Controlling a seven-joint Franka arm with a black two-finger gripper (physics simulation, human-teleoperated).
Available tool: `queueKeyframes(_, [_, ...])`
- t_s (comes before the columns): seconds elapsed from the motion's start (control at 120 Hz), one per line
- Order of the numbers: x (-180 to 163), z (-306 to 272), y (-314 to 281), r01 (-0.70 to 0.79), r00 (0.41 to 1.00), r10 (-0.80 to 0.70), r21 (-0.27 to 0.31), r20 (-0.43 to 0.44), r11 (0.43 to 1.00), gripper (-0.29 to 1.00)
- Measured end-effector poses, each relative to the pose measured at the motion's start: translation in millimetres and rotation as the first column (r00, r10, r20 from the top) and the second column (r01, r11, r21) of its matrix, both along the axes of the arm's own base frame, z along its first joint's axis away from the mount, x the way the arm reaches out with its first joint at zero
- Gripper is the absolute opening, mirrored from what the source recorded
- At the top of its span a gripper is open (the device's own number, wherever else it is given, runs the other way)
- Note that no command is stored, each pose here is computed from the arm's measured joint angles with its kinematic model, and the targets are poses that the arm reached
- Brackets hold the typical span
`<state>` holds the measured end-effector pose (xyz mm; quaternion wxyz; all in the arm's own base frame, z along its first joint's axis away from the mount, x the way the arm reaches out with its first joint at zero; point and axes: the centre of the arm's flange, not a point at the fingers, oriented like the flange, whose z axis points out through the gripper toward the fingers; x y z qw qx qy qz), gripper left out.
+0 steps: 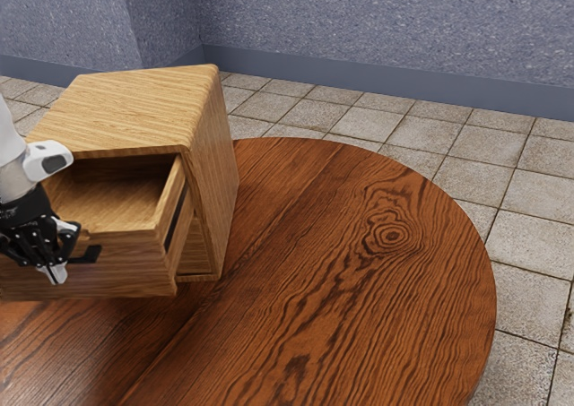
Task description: Push the drawer handle with one arm to close the drawer
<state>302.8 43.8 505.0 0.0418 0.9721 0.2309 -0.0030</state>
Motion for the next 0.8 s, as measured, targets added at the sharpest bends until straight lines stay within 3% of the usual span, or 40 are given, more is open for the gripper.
queueKeyframes(0.375, [31.4, 8.4, 21.1, -0.018, 0.995, 0.015, 0.029, 0.094, 0.999, -0.08])
queueKeyframes(0.8, [81.3, 11.2, 50.6, -0.033, 0.992, 0.023, 0.074, 0.121, 0.997, -0.08])
